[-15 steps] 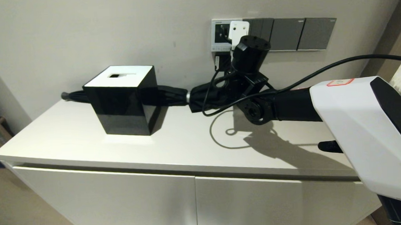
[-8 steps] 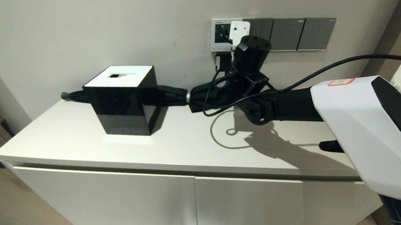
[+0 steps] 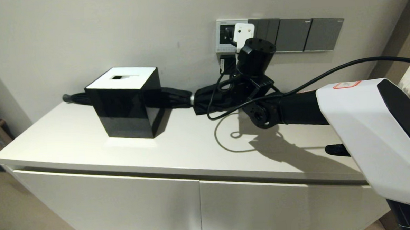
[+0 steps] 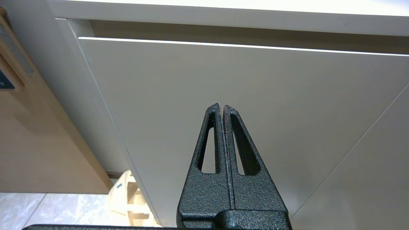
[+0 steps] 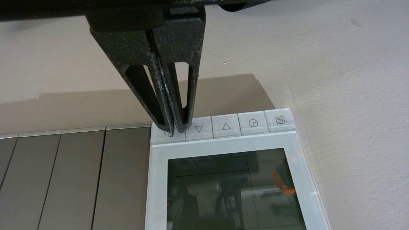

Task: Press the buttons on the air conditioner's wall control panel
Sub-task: Turn on the central air conditioner

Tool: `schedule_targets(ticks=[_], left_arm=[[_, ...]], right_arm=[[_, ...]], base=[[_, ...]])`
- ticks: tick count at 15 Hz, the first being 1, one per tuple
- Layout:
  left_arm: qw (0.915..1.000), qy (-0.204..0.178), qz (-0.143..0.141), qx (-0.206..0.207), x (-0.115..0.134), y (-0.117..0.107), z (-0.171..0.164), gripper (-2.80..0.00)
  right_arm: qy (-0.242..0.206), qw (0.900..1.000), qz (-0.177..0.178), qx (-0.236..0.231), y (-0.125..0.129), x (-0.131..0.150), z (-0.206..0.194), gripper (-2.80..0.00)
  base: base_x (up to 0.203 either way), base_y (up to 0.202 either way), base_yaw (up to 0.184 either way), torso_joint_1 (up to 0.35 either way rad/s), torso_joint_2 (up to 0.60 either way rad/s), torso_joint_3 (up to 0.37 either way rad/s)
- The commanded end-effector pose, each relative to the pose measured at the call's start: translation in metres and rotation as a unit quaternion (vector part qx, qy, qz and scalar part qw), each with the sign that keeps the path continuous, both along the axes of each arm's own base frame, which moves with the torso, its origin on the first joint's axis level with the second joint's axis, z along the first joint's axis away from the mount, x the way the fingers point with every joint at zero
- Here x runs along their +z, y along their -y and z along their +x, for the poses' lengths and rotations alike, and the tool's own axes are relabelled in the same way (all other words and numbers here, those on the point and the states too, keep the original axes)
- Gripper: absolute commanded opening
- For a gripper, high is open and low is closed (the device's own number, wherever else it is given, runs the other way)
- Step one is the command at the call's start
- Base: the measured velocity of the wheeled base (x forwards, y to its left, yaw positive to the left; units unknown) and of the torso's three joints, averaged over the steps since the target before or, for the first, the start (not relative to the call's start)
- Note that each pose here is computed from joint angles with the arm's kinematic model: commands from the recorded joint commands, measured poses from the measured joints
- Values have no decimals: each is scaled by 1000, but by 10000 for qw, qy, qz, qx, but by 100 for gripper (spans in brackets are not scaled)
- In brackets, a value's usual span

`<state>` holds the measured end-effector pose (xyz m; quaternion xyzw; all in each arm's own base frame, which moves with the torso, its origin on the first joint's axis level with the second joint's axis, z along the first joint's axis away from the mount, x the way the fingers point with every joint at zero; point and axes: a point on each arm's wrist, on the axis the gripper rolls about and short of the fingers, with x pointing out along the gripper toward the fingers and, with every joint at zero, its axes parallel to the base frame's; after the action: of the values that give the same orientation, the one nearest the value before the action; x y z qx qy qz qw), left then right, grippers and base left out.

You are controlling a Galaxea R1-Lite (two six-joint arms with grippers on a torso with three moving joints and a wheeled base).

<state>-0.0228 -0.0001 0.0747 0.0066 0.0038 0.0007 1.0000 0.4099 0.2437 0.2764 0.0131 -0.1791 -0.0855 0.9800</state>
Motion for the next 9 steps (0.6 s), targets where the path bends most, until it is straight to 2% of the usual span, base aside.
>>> schedule_targets(ticks=[1, 9], left_arm=[[10000, 0, 3, 0, 0, 0, 0, -280], [10000, 0, 3, 0, 0, 0, 0, -280]], right_arm=[[13, 10000, 13, -6, -1, 0, -1, -280], [45, 10000, 31, 17, 1, 5, -8, -280]], base=[[0, 0, 0, 0, 0, 0], [0, 0, 0, 0, 0, 0]])
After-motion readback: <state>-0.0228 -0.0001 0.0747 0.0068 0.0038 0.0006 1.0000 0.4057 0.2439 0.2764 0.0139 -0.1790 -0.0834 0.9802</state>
